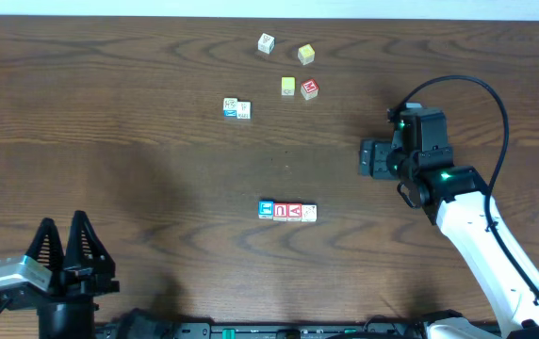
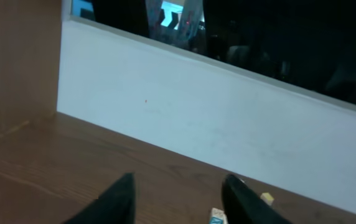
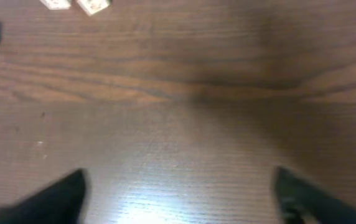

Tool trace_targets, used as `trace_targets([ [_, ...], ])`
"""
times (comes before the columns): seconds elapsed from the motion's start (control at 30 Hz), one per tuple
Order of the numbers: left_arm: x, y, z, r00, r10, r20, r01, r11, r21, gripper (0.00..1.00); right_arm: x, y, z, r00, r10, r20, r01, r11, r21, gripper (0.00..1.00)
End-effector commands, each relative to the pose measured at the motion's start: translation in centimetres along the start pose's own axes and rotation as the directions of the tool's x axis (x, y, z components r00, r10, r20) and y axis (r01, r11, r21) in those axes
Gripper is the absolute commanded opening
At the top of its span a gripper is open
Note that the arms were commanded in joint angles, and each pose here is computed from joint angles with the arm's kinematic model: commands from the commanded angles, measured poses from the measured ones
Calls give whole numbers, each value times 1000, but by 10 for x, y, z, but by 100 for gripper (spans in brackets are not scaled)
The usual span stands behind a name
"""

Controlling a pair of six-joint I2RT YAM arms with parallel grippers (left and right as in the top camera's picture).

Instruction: Lift 4 blocks

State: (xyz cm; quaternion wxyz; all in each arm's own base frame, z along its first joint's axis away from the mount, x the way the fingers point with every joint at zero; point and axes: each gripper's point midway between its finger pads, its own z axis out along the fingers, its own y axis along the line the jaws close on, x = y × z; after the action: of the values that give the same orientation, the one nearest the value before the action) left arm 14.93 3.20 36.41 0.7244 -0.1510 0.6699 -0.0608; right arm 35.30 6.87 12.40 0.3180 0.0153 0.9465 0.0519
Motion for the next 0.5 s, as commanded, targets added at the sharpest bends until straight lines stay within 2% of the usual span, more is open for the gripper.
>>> trace_targets([
  [0.0,-6,3,-3,1000,-1,18,1,1000,-14,49,-17,-15,-6,998,4,63,-9,996,84,99],
  [0.1,-12,4,-6,1000,-7,29,7,1000,-11,50,-21,-19,-6,997,4,80,-12,994,108,99],
  [0.2,-23,4,-13,998,50,49,-50,999,-9,59,-20,-20,-6,997,4,77,-12,994,110,99],
  [0.27,-30,6,-17,993,103,58,-102,995,-17,62,-18,-20,-6,997,4,71,-12,994,111,99],
  [0.37,-39,23,-26,990,129,62,-123,988,-96,63,-17,-20,-6,998,3,67,-11,994,112,99],
  [0.47,-40,33,-37,988,152,31,-147,981,-125,70,-17,-19,-6,998,4,65,-11,995,103,99],
])
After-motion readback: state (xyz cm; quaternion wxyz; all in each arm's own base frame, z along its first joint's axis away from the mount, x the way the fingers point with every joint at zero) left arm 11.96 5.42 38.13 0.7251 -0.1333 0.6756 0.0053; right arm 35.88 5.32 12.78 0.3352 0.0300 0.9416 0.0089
